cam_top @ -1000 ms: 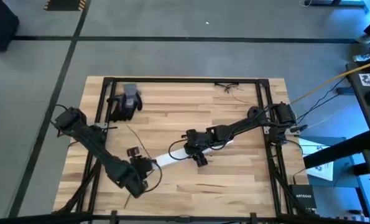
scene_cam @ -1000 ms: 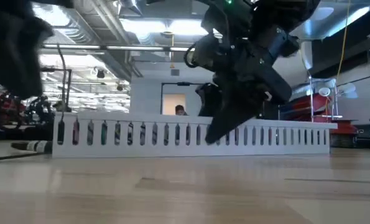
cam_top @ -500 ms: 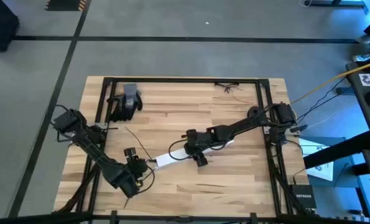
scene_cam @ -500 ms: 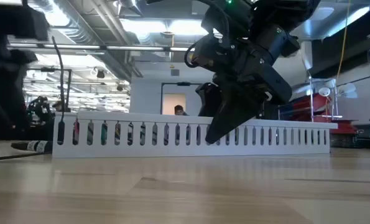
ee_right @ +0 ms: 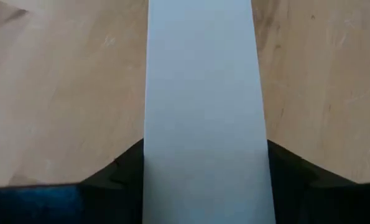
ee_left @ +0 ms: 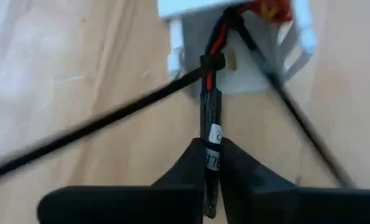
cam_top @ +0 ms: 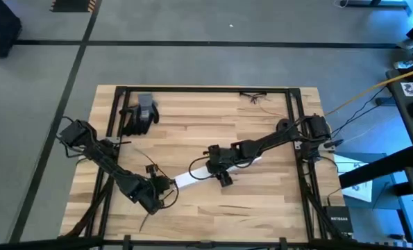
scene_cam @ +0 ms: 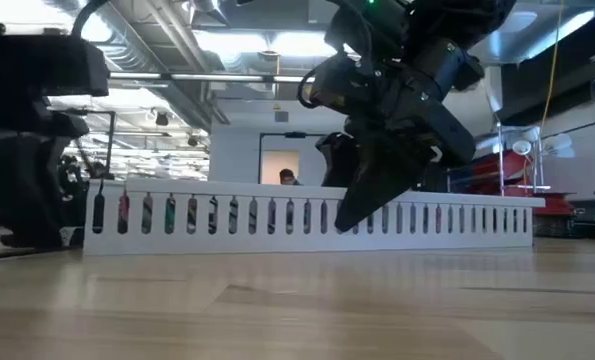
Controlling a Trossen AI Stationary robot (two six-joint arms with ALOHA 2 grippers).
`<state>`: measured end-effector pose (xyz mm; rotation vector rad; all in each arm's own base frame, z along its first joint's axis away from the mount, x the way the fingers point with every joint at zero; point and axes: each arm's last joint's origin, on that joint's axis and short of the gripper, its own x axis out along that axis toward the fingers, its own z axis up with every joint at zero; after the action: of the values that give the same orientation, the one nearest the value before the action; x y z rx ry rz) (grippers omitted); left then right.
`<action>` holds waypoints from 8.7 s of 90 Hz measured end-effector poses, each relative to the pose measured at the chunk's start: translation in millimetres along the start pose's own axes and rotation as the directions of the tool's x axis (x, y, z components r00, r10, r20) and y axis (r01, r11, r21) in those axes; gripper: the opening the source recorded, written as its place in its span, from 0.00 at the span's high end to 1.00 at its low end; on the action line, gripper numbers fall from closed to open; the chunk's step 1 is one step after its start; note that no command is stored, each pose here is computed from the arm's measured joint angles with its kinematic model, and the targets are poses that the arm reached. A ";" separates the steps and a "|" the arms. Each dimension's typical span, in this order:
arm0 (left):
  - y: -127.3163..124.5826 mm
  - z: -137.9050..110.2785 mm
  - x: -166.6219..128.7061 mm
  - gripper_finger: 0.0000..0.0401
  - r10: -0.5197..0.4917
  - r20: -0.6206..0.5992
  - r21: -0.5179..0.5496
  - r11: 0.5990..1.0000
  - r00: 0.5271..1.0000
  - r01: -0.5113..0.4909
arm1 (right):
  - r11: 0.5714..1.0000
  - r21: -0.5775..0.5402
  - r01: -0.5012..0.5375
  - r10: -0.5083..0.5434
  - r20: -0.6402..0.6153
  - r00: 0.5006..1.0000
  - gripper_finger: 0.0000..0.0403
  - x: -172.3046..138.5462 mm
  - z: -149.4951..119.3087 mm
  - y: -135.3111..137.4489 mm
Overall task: Ziptie cables
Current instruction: Close the white cable duct
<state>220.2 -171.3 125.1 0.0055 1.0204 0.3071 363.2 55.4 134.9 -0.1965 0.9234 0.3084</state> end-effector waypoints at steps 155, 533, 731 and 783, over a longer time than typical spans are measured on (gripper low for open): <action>21.8 39.0 -16.4 0.67 -0.073 0.040 -0.007 0.997 0.997 0.073 | 1.000 -0.002 -0.014 0.014 0.042 0.999 0.47 6.8 2.4 -0.4; 45.9 -5.3 3.9 0.69 0.069 0.237 -0.053 0.997 0.969 -0.058 | 0.991 0.105 0.087 -0.100 0.124 0.987 0.46 12.7 6.3 -13.2; 61.7 24.6 -23.3 0.38 -0.021 0.028 0.014 1.000 0.999 0.021 | 0.981 0.141 0.135 -0.172 0.303 0.937 0.97 28.6 18.6 -17.9; 56.3 22.1 -47.6 0.38 -0.101 -0.015 -0.078 0.992 0.995 0.100 | 0.980 0.129 0.150 -0.183 0.302 0.935 0.95 29.5 17.5 -18.3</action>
<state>201.6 -126.4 184.8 -0.1185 1.0235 0.2549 399.2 48.7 122.0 -0.1244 0.6010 0.1273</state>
